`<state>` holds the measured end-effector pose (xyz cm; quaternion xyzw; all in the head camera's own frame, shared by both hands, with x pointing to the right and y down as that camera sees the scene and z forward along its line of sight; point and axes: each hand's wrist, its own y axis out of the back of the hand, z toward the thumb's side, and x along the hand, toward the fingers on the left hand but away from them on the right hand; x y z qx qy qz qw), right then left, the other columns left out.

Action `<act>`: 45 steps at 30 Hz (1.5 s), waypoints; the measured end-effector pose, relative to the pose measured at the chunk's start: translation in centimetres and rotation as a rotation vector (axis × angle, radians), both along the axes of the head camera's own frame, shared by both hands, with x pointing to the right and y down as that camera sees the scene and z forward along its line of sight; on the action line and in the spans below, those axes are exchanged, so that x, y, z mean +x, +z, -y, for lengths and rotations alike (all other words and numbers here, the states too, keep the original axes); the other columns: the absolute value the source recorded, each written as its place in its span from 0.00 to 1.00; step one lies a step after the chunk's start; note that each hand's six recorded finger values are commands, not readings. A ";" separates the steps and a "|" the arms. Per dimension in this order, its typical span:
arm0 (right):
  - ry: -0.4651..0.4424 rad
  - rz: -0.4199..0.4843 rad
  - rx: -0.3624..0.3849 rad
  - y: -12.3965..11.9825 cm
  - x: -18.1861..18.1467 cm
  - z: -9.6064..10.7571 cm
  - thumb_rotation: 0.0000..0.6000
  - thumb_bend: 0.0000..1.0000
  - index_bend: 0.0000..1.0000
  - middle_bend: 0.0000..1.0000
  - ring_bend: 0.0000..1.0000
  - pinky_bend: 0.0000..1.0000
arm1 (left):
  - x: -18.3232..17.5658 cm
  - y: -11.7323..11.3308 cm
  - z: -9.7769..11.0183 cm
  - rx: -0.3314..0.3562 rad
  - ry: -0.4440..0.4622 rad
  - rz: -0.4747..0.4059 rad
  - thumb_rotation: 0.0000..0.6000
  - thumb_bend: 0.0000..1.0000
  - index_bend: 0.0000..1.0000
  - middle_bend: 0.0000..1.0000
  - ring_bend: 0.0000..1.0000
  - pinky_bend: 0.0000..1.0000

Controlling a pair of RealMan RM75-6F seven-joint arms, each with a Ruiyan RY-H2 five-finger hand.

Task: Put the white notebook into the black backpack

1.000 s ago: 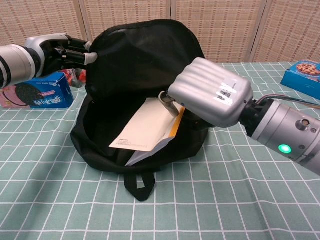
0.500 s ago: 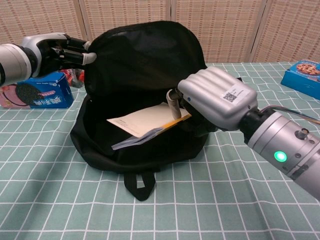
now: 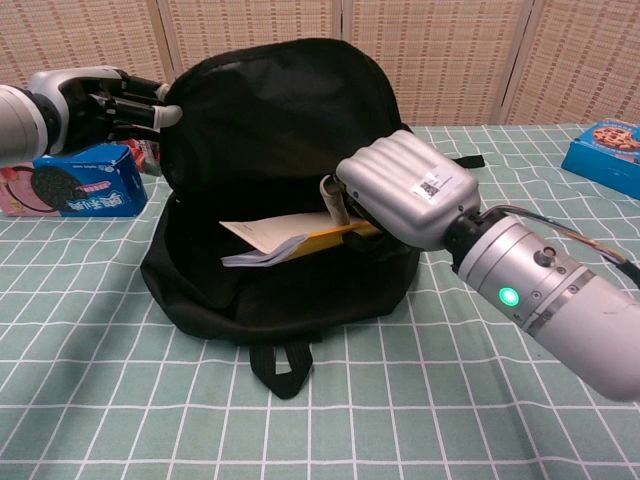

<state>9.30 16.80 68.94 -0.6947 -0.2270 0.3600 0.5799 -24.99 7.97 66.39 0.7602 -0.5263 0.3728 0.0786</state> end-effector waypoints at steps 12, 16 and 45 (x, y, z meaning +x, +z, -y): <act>-0.090 0.014 0.042 1.8 -0.6 1.2 1.00 0.42 1.00 0.81 0.80 0.95 | -1.5 -0.4 -0.3 -0.064 -0.039 -0.038 1.00 0.60 0.79 0.33 0.14 0.10; -0.103 0.019 0.051 2.6 -0.4 1.3 1.00 0.30 1.00 0.79 0.76 0.95 | -1.7 -0.4 -0.4 -0.089 -0.044 -0.055 1.00 0.60 0.79 0.33 0.14 0.10; -0.105 0.041 0.098 3.2 -0.2 0.6 1.00 0.42 0.99 0.87 0.78 0.94 | -2.8 -3.2 -2.4 -0.335 -0.071 -0.265 1.00 0.60 0.79 0.33 0.13 0.10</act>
